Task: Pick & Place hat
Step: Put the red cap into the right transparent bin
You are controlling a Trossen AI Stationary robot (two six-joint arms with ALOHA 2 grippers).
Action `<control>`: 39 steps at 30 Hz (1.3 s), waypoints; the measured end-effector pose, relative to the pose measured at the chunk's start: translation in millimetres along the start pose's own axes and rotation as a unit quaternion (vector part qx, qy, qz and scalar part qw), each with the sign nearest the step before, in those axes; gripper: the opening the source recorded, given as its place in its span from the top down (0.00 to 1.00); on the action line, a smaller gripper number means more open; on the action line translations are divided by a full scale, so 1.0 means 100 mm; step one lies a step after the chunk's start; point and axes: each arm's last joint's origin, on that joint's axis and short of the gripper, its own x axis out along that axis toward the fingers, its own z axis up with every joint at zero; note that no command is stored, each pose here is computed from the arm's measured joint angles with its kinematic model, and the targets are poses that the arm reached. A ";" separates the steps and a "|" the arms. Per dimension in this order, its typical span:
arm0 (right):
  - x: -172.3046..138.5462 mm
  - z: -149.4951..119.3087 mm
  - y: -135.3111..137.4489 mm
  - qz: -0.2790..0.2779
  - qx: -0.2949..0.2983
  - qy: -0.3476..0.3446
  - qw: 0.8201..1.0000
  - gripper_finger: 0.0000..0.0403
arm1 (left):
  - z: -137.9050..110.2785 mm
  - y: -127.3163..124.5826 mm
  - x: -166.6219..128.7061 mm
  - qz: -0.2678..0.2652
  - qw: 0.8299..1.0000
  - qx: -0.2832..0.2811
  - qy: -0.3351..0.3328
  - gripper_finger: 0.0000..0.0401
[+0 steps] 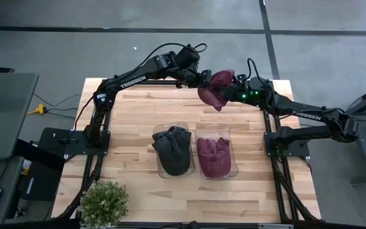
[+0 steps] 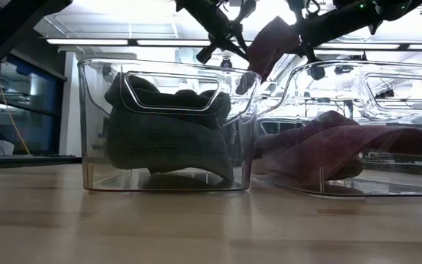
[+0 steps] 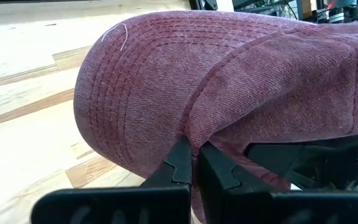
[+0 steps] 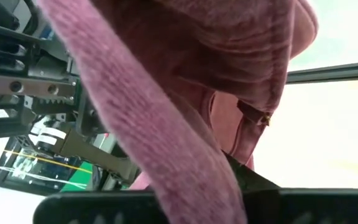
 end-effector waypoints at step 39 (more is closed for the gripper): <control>-0.01 0.07 -0.08 0.018 -0.039 0.051 0.998 1.00 | 0.21 0.17 -0.36 0.034 0.997 0.060 -0.016 0.47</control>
